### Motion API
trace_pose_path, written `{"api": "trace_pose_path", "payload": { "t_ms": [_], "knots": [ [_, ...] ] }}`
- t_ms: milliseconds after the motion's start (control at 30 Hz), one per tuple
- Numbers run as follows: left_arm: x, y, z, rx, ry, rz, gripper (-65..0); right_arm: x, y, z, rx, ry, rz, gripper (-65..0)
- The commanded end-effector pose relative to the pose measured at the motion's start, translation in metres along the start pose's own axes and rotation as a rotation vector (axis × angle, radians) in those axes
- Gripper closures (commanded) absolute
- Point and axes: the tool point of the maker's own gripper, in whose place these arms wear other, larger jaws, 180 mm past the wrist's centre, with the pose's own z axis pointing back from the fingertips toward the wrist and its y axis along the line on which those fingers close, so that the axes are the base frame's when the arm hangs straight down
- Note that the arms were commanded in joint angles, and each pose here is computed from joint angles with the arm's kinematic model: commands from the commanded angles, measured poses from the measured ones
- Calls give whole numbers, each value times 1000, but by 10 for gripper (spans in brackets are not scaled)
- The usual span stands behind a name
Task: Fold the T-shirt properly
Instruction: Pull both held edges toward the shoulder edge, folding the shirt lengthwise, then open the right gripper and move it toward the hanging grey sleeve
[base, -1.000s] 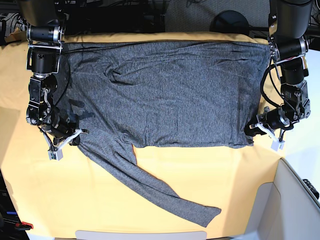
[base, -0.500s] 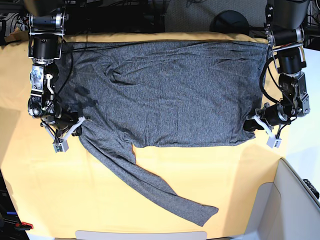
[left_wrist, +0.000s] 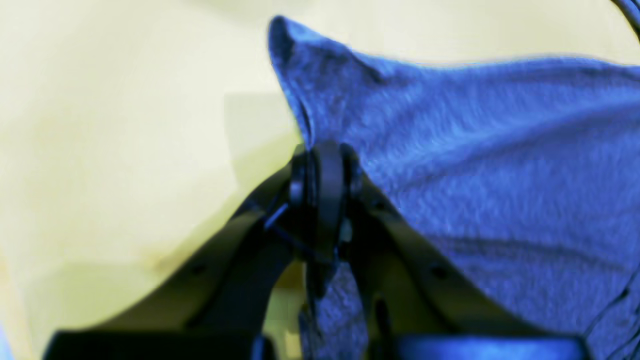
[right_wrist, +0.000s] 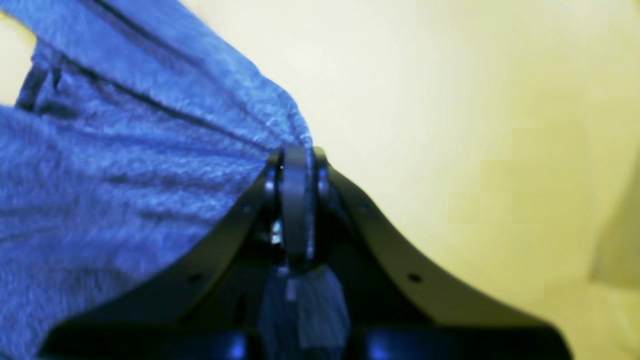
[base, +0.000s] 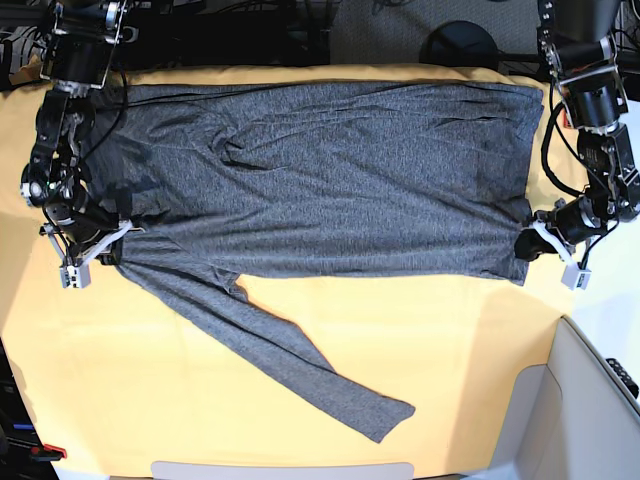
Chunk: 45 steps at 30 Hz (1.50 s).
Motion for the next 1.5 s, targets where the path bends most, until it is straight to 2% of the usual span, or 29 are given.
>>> {"api": "trace_pose_path", "payload": {
  "t_ms": [0,133,367,667,833,1100,1467],
  "knots": [
    [22,3,11,11,-58,-34,-4,23,-4,8,-9,-75,16,0],
    [20,1,27,32,-87,-74,-4,17,-4,21,-19,-81,33,0],
    [39,-12,62,72,-196,-165,-4,15,-2,25,-18,-83,42,0],
    [23,-16,101,163,-167,-201,-3,9,7,43,-16,-97,87,0],
    [12,-16,117,206,-135,-215,-3,-6,11,50,-13,-71,98,0],
    [-27,-24,122,207,-45,-230,-3,-36,-1,60,-41,-10,76,0],
    [-72,-18,120,196,61,-177,-3,-66,-1,61,-35,64,62,0]
  ]
}}
